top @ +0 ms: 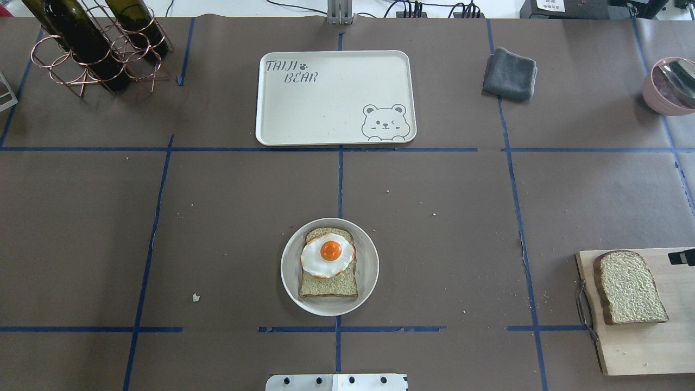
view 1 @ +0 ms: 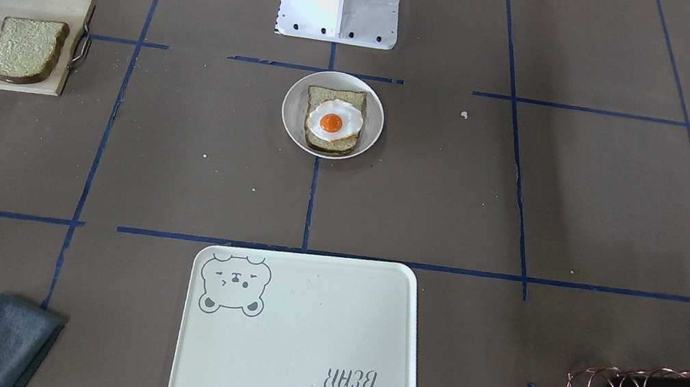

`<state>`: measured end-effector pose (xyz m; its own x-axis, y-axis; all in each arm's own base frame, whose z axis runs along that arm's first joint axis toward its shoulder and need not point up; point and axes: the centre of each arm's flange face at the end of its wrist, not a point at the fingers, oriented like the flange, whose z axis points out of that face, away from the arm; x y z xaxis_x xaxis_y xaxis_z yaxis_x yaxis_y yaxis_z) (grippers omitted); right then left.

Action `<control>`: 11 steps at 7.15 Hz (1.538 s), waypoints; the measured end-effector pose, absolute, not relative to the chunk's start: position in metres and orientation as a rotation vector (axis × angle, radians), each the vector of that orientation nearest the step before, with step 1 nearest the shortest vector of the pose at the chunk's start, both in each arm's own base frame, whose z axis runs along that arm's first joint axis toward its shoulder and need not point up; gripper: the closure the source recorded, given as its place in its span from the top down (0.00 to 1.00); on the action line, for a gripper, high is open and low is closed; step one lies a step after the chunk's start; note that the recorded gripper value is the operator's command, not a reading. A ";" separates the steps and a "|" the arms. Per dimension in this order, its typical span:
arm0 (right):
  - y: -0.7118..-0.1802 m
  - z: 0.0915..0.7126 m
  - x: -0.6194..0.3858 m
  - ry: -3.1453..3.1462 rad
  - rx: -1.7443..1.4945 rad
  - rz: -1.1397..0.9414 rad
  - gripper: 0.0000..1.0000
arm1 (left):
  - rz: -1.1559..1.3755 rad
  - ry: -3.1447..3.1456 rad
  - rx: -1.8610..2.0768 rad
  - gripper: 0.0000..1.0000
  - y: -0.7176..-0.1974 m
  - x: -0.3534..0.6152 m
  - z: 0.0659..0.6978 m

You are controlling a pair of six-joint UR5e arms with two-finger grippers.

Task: Make sandwich and place on tray
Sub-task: 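Move the right gripper down over the bread slice on the cutting board, then grasp the bread slice edge with the right gripper and lift it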

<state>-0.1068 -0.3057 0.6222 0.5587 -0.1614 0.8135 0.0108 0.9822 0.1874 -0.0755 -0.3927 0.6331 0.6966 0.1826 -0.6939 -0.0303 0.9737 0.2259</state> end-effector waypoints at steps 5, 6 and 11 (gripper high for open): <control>-0.296 0.628 -0.145 -0.957 0.142 -0.135 0.59 | 0.122 0.795 0.206 1.00 -0.393 -0.075 0.632; -0.296 0.628 -0.154 -0.950 0.139 -0.138 0.54 | 0.122 0.795 0.205 1.00 -0.393 -0.075 0.632; -0.294 0.635 -0.166 -0.931 0.129 -0.134 0.47 | 0.122 0.795 0.205 1.00 -0.393 -0.075 0.633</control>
<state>-0.1660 -0.2942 0.6347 0.5902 -0.1705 0.7891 0.0591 0.9839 0.1685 -0.0747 -0.3931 0.6327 0.6944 0.1853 -0.6953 -0.0316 0.9732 0.2278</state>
